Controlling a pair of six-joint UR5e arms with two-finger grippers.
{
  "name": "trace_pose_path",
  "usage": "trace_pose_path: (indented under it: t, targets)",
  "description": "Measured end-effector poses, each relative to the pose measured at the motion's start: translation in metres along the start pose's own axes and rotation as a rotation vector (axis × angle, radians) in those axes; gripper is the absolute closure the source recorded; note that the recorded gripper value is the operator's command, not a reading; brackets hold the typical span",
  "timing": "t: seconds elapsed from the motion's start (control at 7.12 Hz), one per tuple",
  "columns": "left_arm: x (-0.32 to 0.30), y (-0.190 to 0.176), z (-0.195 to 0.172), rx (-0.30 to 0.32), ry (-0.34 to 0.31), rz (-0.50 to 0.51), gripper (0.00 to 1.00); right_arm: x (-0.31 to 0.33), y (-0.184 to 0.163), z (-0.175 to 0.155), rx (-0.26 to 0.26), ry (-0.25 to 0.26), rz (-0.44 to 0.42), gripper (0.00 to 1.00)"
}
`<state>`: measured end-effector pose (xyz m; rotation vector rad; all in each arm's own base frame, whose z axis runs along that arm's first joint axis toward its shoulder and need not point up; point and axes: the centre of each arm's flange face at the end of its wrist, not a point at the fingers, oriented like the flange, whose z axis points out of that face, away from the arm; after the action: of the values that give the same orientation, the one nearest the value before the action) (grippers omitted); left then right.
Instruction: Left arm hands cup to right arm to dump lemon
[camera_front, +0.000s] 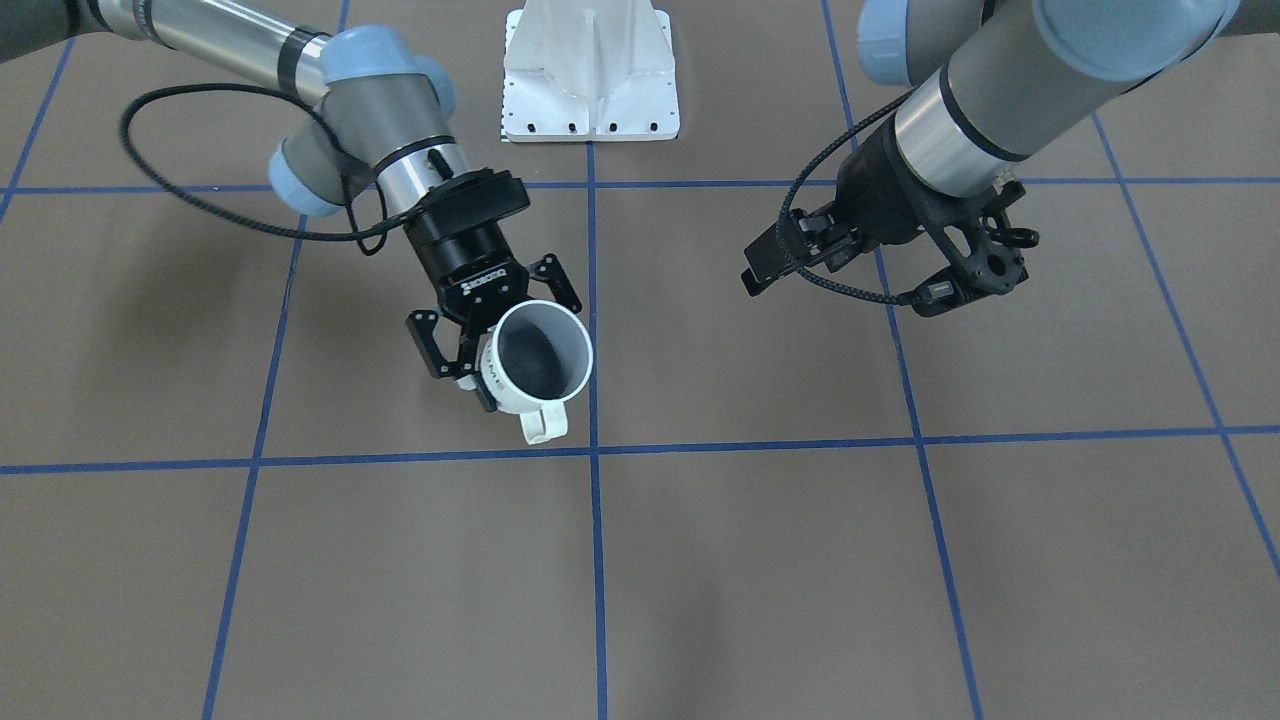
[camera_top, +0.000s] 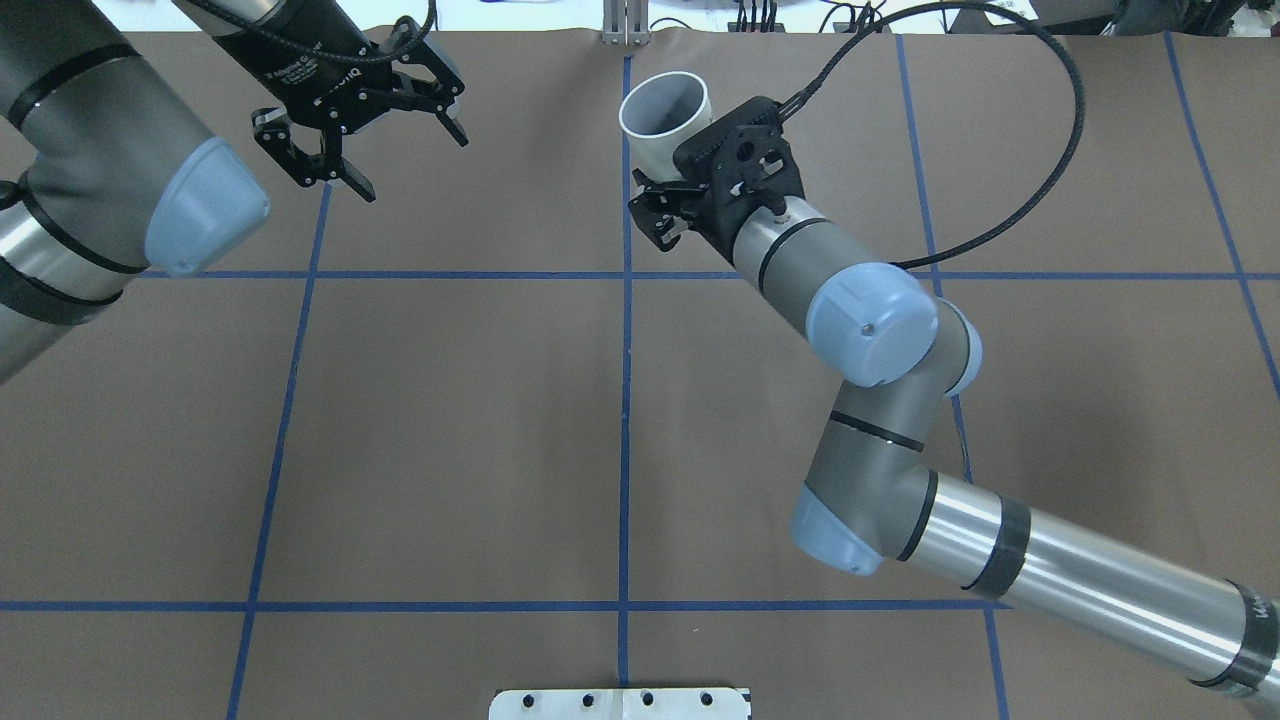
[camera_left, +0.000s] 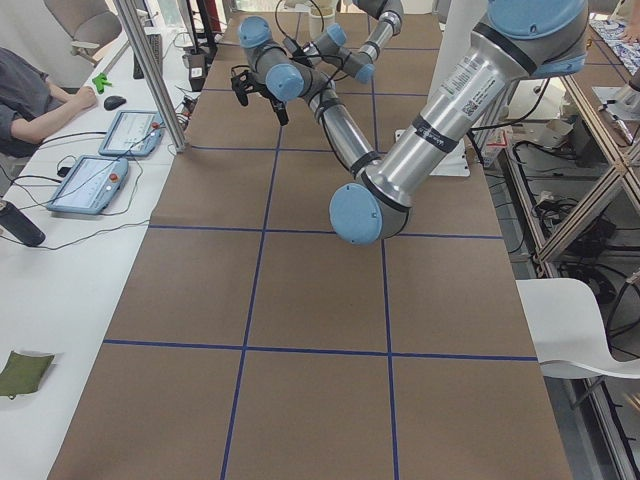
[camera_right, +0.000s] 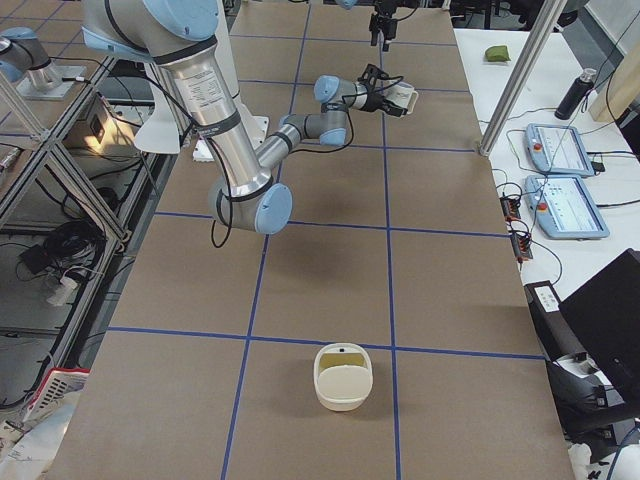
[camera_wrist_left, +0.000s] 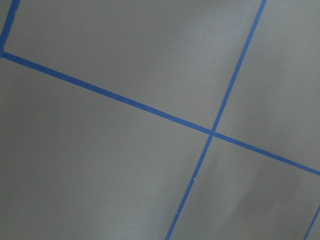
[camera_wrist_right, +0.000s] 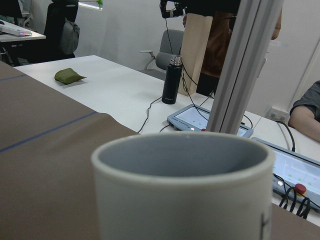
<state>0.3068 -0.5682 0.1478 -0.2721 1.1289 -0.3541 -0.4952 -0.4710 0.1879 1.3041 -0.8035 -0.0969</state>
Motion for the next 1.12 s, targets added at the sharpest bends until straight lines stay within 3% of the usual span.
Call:
trace_pose_path:
  t: [0.42, 0.7, 1.12]
  targets:
    - [0.032, -0.005, 0.015, -0.008, 0.067, -0.061, 0.0, -0.058, 0.0, 0.008, -0.02, 0.058, -0.027, 0.7]
    - [0.043, 0.0, 0.018, -0.015, 0.087, -0.048, 0.04, -0.066, 0.001, 0.011, -0.028, 0.063, -0.034, 0.69]
    - [0.048, 0.014, 0.033, -0.031, 0.095, -0.011, 0.54, -0.072, -0.005, 0.009, -0.019, 0.063, -0.031, 0.68]
